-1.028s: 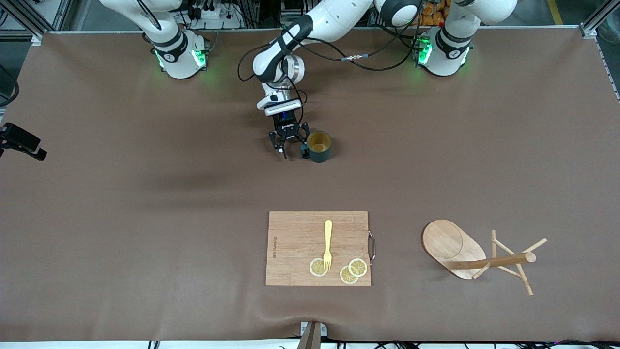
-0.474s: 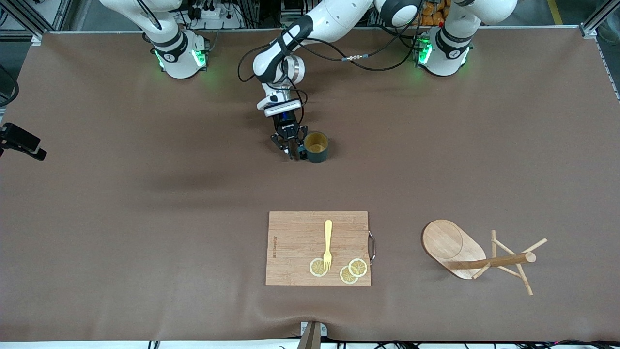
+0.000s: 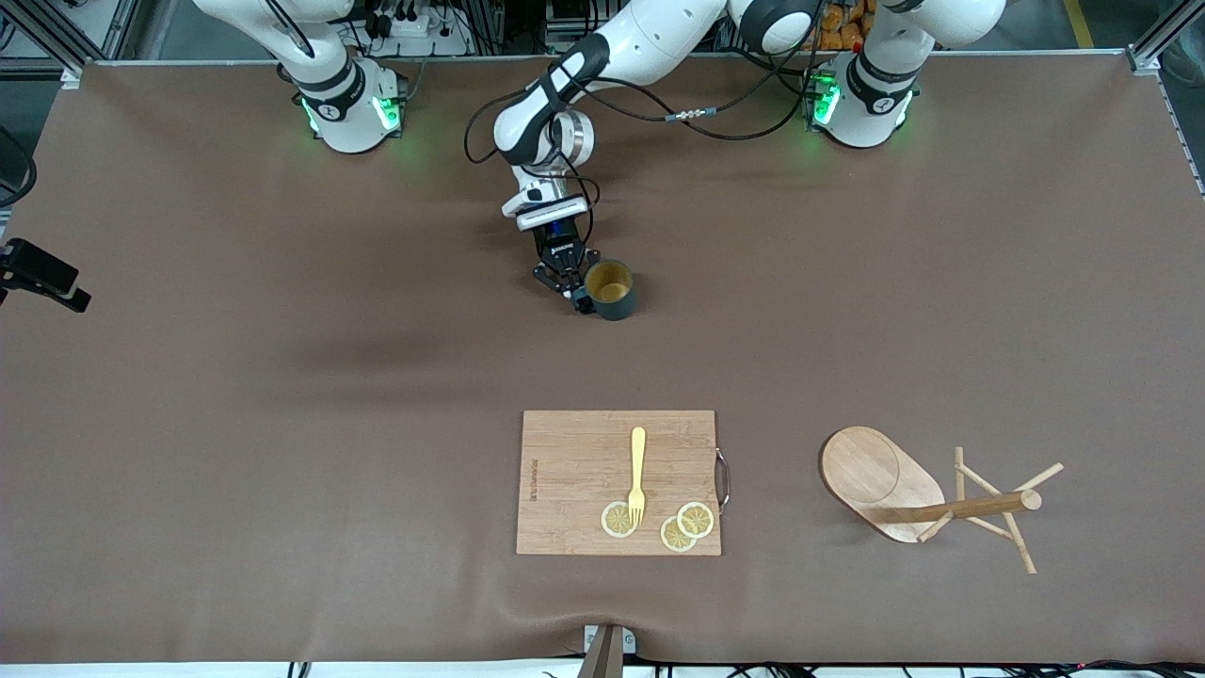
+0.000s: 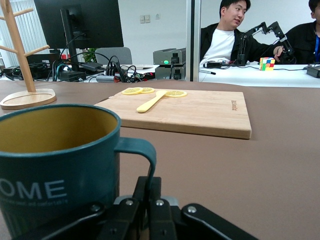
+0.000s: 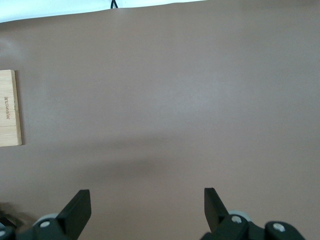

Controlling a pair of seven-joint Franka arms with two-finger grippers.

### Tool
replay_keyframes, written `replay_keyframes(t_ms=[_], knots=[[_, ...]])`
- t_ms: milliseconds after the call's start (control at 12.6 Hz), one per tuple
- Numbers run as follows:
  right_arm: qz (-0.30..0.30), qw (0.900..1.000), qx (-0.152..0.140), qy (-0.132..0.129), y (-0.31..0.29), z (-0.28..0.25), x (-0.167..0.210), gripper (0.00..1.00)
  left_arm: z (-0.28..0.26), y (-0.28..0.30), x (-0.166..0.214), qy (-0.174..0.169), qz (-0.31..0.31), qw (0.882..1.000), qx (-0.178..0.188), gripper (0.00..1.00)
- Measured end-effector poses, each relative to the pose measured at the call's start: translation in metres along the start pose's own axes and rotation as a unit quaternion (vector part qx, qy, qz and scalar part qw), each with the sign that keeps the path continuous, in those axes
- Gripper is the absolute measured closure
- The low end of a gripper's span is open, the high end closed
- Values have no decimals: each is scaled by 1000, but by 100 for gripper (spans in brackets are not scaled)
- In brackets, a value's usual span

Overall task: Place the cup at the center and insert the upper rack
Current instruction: 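Close the left gripper on the mug handle, then lift the mug by its handle with the left gripper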

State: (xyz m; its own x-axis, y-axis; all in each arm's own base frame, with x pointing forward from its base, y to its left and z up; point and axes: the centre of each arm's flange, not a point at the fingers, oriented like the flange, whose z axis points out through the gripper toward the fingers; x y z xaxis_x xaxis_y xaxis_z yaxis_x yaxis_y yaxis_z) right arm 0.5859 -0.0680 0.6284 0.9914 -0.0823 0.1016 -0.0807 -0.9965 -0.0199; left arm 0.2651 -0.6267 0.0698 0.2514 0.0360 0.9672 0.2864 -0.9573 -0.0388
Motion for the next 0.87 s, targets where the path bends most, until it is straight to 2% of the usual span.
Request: replay_keyframes(t_ms=[395, 870], knots=[[0, 1000, 0, 0, 0, 0, 0, 0, 17, 9, 28, -17, 48, 998, 20, 95], [0, 1000, 0, 0, 0, 0, 0, 0, -9, 24, 89, -105, -7, 993, 52, 95]])
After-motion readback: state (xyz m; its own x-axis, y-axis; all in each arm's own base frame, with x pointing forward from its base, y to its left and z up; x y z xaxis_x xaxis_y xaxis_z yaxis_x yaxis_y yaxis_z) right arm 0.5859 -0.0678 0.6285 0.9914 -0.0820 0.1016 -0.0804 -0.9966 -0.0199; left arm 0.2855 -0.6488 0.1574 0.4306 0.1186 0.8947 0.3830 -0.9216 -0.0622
